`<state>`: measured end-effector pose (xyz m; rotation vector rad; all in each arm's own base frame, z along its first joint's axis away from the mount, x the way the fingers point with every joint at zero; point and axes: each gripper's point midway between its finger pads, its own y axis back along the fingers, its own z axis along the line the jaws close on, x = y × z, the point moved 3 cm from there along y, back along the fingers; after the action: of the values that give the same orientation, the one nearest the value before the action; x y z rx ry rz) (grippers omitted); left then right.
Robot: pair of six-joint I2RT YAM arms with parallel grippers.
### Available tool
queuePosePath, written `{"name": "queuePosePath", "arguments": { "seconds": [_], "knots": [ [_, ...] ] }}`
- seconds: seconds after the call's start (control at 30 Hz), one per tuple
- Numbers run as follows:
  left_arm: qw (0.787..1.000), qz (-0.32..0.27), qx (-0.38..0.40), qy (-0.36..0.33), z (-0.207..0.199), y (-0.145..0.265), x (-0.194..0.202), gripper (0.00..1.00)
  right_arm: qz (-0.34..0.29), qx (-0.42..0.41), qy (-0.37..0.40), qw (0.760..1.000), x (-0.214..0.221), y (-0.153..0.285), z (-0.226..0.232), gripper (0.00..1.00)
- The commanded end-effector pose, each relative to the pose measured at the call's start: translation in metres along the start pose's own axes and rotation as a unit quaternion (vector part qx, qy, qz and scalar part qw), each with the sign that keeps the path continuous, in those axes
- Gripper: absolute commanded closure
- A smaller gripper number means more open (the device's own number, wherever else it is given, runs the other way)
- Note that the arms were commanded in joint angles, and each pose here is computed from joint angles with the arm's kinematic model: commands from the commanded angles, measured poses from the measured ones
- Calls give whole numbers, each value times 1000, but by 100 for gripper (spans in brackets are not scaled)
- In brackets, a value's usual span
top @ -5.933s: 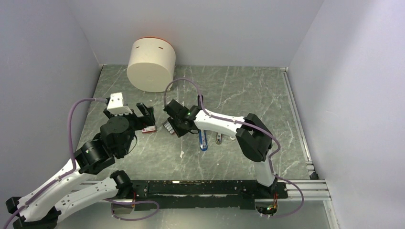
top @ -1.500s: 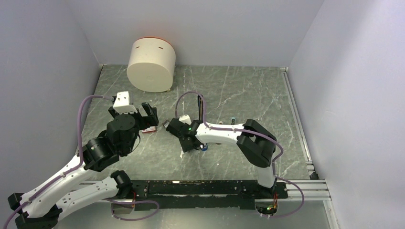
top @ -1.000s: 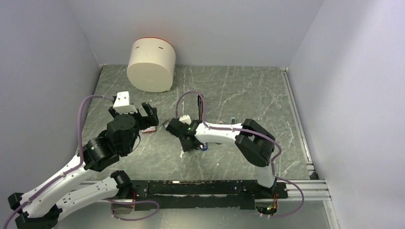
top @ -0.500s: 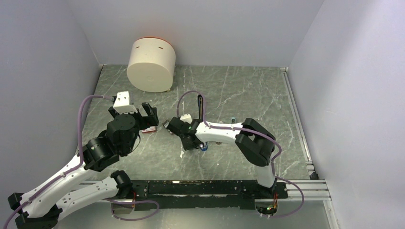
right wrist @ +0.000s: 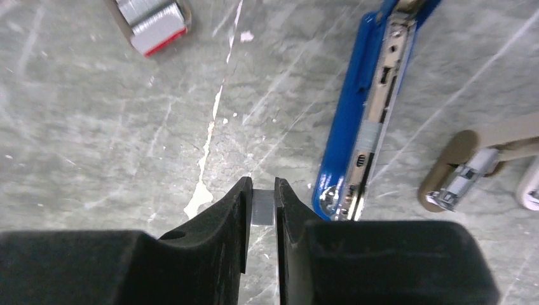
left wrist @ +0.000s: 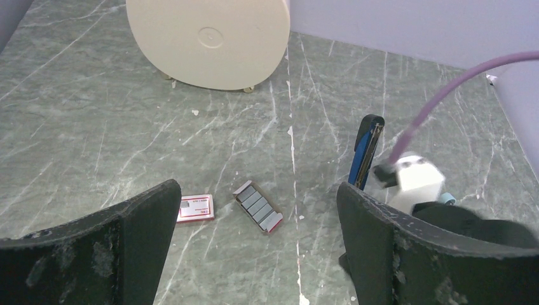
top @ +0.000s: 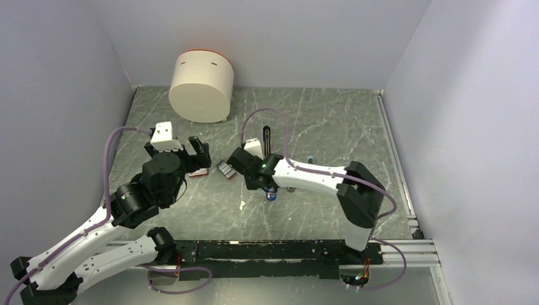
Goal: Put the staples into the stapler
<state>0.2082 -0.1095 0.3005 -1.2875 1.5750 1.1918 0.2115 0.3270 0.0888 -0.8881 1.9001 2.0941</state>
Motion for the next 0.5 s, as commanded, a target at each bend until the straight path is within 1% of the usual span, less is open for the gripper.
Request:
{"name": "queuePosePath", "arguments": {
  "seconds": [0.0,0.23,0.47],
  "knots": [
    [1000,-8,1,11,-2,-1,-4,3,-68,25,-45,996,-31,21,-25,78],
    [1000,-5,7,13,-5,-2,-3,3,-93,75,-111,987,-47,30,-95,78],
    [1000,1,13,12,-9,-4,-1,3,-98,123,-161,974,-39,34,-167,77]
  ]
}}
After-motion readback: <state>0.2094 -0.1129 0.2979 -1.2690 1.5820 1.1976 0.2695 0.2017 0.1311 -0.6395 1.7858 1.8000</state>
